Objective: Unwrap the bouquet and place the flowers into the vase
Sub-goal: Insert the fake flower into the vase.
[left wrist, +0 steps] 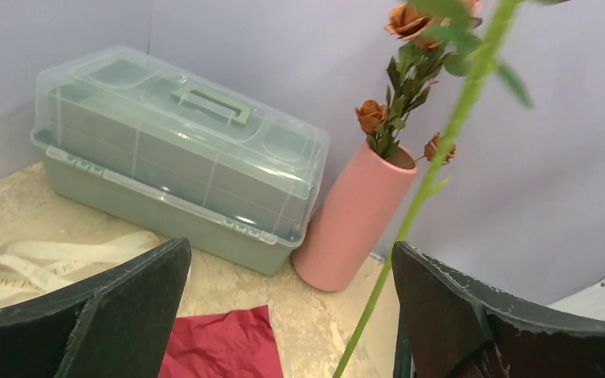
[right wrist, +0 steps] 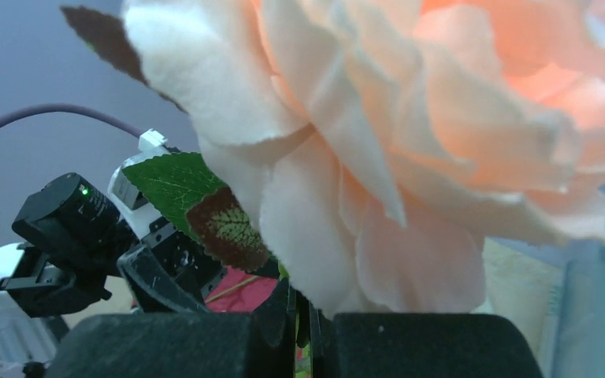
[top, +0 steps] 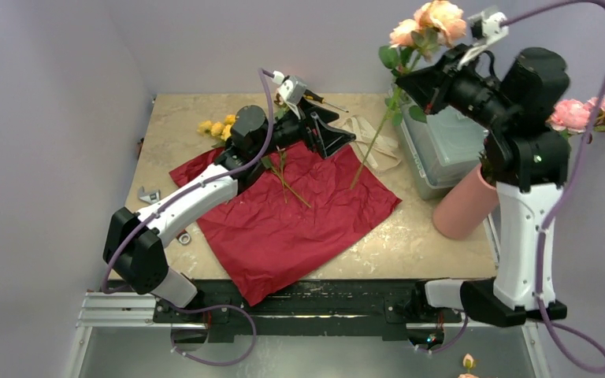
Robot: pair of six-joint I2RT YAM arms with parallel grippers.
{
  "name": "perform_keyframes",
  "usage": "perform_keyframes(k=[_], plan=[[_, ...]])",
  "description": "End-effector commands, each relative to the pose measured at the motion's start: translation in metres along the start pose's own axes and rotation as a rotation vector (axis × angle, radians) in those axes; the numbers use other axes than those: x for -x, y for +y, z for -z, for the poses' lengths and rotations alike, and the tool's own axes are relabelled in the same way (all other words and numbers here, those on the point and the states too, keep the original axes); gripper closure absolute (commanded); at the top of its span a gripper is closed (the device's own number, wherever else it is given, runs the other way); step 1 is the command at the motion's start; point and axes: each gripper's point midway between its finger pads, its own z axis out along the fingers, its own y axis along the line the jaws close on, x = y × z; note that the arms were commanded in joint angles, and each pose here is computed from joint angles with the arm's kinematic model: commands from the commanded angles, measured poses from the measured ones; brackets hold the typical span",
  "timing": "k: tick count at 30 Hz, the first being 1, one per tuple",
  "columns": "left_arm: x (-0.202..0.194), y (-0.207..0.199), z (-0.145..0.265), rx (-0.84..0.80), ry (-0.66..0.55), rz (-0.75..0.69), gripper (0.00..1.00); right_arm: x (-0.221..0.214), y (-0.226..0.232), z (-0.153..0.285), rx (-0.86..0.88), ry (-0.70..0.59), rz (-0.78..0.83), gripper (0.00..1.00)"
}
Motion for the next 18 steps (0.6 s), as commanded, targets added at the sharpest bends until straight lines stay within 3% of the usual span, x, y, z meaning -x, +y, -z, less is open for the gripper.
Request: perform_keyframes(k=[1, 9, 18], plan=[[0.017, 0.010, 0.007, 0.045, -0.016, -0.015, 0.00, 0.035, -0.006, 0.061, -0.201, -0.104, 0.194, 1.00], [0.011, 0.018, 0.012, 0.085, -0.008, -0.015, 0.00, 0.069, -0.023, 0.139, -0.513, -0.183, 0.376, 1.00], [0.013, 0.017, 0.020, 0.099, -0.026, -0.041, 0.00, 0.087, -0.038, 0.203, -0.819, -0.245, 0.413, 1.00]])
